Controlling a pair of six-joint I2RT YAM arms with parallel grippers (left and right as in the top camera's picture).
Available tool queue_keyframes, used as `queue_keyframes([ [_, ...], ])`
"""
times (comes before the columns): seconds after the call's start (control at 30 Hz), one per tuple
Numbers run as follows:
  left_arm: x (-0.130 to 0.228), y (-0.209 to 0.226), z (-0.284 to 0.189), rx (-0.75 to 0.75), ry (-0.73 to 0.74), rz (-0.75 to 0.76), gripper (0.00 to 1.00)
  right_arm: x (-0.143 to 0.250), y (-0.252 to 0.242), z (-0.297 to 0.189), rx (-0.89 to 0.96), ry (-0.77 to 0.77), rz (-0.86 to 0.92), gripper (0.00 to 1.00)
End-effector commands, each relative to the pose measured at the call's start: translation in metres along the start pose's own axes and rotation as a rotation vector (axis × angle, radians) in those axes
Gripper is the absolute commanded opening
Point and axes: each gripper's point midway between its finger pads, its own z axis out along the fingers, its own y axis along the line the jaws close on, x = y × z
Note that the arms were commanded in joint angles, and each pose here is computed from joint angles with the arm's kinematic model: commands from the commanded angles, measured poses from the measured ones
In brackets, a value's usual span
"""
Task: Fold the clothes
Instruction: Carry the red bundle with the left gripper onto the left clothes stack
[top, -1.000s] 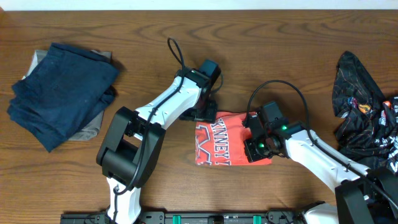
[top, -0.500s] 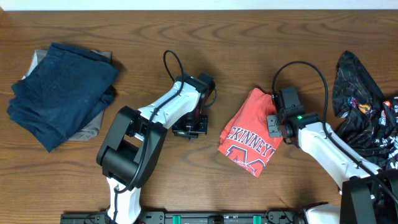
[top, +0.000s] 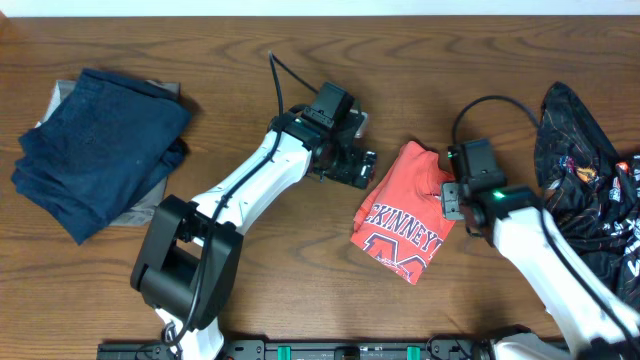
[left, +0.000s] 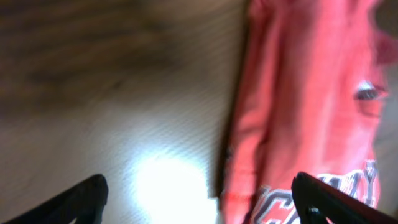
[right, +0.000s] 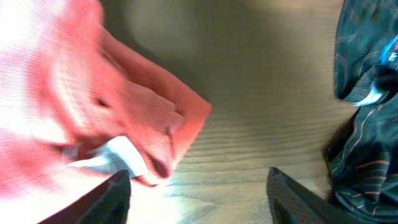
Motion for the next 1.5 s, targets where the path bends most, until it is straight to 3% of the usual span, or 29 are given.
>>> queue_keyframes([
  [0.0, -0.002, -0.02, 0.012, 0.153, 0.009, 0.089, 0.96, -0.015, 0.012, -0.031, -0.127, -0.074, 0.044, 0.71],
  [0.23, -0.001, -0.047, 0.043, 0.395, 0.034, 0.095, 0.99, 0.001, 0.013, -0.054, -0.193, -0.06, 0.041, 0.72],
  [0.43, 0.014, -0.045, 0.077, 0.411, 0.103, 0.024, 0.98, 0.01, 0.015, -0.054, -0.207, -0.025, 0.033, 0.71],
  [0.5, 0.021, -0.045, 0.086, 0.41, 0.128, 0.008, 0.88, 0.01, 0.017, -0.055, -0.217, -0.023, 0.033, 0.7],
  [0.67, 0.022, -0.051, 0.091, 0.414, 0.133, -0.003, 0.33, 0.011, 0.017, -0.055, -0.216, -0.02, 0.032, 0.7],
  [0.8, 0.017, -0.056, 0.089, 0.435, 0.121, -0.009, 0.1, 0.011, 0.017, -0.055, -0.217, -0.02, 0.031, 0.7],
  [0.83, 0.016, -0.056, 0.089, 0.437, 0.118, -0.007, 0.06, 0.011, 0.017, -0.055, -0.217, -0.02, 0.031, 0.7],
  [0.97, 0.008, -0.054, 0.082, 0.436, 0.097, -0.007, 0.06, 0.012, 0.017, -0.055, -0.216, -0.017, 0.031, 0.7],
  [1.17, -0.04, 0.0, 0.019, 0.311, -0.089, -0.058, 0.06, 0.015, 0.016, -0.055, -0.212, -0.003, 0.028, 0.69],
  [1.47, -0.07, 0.153, -0.17, -0.131, -0.488, -0.214, 0.06, 0.013, 0.016, -0.055, -0.213, -0.011, 0.029, 0.7],
])
